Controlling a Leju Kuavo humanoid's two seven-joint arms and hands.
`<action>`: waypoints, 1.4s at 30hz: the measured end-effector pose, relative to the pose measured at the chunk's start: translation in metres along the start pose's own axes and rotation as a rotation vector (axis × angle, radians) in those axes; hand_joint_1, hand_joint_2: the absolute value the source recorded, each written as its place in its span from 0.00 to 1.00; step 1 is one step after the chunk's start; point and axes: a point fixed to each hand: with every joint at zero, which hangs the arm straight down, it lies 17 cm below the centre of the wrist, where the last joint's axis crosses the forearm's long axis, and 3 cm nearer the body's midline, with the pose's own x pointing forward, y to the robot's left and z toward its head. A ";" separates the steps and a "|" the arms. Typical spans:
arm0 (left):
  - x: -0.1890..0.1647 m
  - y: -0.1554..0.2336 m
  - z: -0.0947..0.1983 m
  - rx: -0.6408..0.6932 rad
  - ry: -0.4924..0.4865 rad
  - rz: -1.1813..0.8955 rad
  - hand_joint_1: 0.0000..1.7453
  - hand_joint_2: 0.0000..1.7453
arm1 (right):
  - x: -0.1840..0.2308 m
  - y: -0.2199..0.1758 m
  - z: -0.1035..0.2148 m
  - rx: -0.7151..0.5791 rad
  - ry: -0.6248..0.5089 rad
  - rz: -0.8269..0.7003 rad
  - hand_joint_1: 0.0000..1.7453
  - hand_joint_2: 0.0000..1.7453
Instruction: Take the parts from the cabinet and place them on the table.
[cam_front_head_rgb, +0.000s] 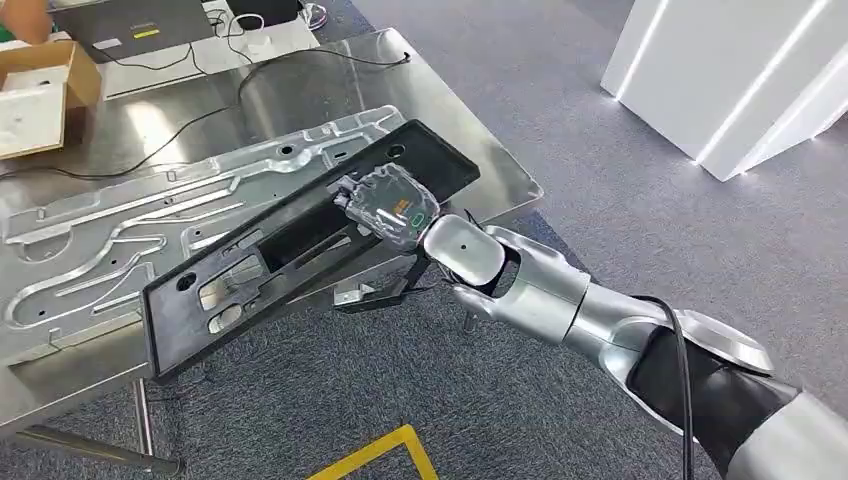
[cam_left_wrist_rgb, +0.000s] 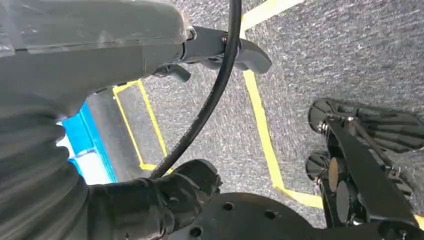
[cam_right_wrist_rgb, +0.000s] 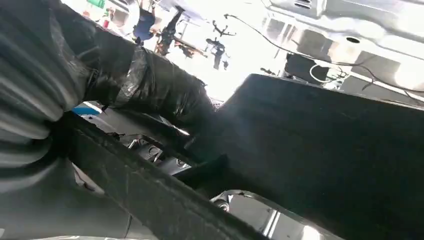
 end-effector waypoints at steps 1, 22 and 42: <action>0.000 0.000 0.000 0.000 0.000 0.000 0.00 1.00 | 0.000 0.000 0.000 0.000 0.001 0.000 1.00 1.00; -0.001 0.000 0.000 0.001 0.000 0.016 0.00 1.00 | 0.006 0.014 0.005 0.018 -0.005 -0.003 1.00 1.00; -0.007 -0.004 0.001 -0.005 0.006 0.005 0.00 1.00 | 0.013 0.017 0.006 0.019 -0.020 -0.014 1.00 1.00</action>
